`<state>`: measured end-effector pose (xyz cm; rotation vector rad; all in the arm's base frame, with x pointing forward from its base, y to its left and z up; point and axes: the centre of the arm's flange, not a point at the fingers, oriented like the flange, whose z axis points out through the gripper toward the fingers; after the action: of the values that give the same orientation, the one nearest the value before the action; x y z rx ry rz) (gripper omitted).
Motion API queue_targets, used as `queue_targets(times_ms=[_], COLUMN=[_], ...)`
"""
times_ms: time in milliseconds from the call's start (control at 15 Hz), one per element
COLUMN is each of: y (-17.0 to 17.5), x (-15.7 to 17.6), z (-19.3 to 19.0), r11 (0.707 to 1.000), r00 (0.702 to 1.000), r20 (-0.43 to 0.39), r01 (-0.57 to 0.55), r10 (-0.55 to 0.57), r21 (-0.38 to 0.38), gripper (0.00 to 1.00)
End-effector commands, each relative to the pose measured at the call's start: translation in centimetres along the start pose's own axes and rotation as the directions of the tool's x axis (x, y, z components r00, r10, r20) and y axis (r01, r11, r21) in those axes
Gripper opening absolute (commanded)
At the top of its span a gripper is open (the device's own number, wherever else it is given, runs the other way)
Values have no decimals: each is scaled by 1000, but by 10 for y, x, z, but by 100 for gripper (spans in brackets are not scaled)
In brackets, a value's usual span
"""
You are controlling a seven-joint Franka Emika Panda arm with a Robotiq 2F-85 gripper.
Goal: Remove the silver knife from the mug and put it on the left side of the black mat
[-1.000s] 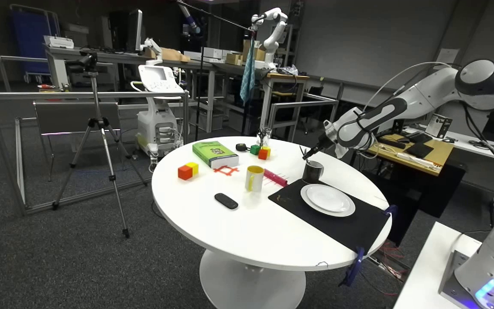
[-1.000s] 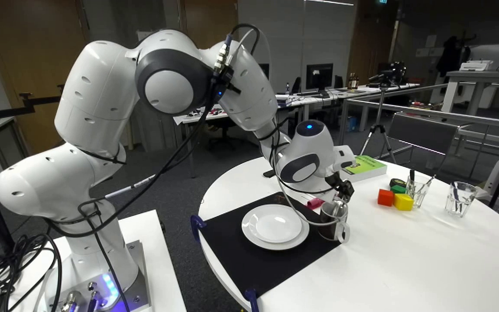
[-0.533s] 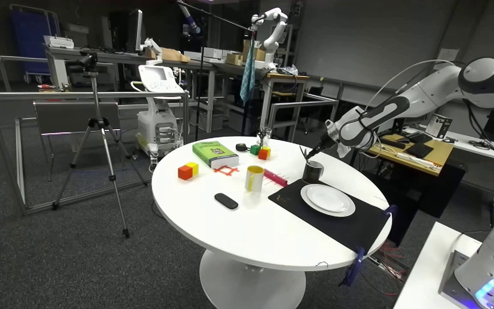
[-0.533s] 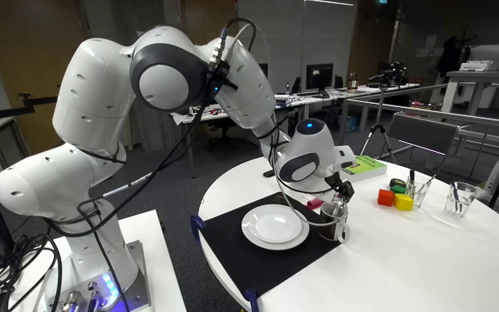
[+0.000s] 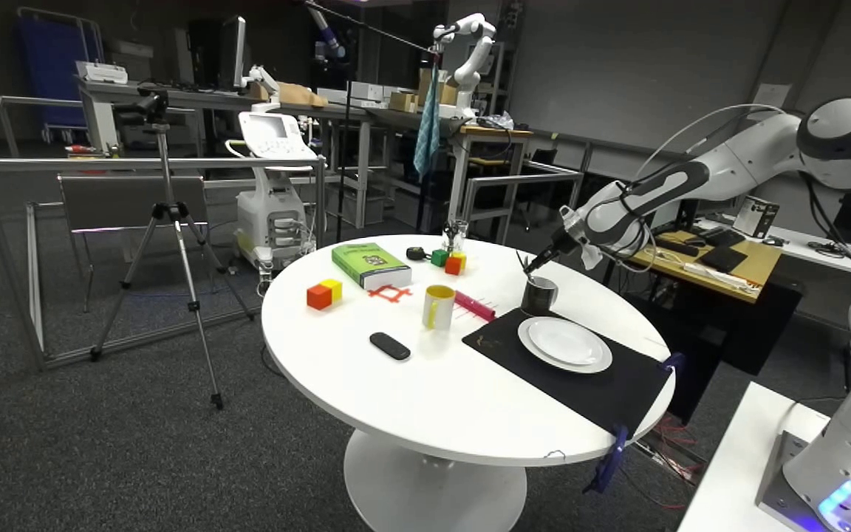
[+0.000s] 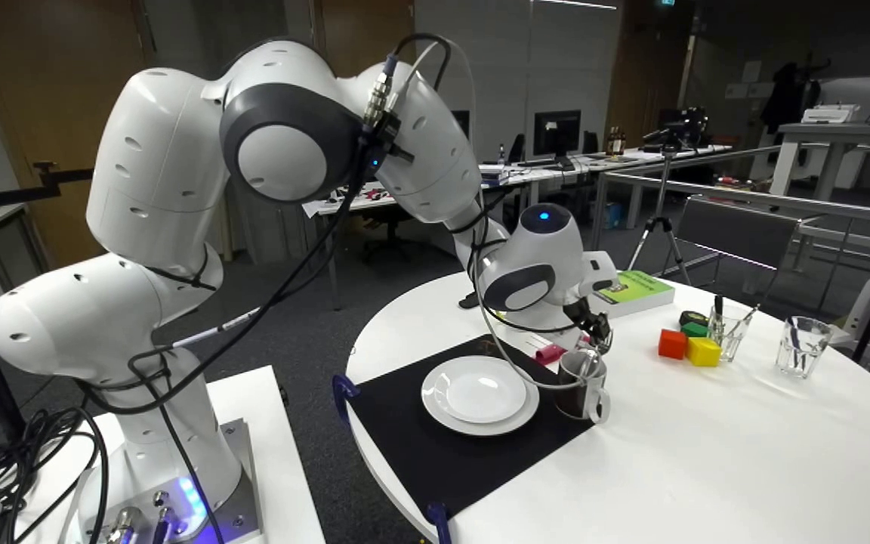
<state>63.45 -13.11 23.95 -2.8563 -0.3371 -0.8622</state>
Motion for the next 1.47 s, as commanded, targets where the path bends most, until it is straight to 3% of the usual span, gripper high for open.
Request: queue_targets(times_ms=[0,1400], y=[4,17], x=[-1,-14], z=[-9,19], r11=[999,996], r00=[1000,999], r20=[-16,-16], r01=[22,47], r10=[-22,-46], r21=[47,77], gripper=[100,100])
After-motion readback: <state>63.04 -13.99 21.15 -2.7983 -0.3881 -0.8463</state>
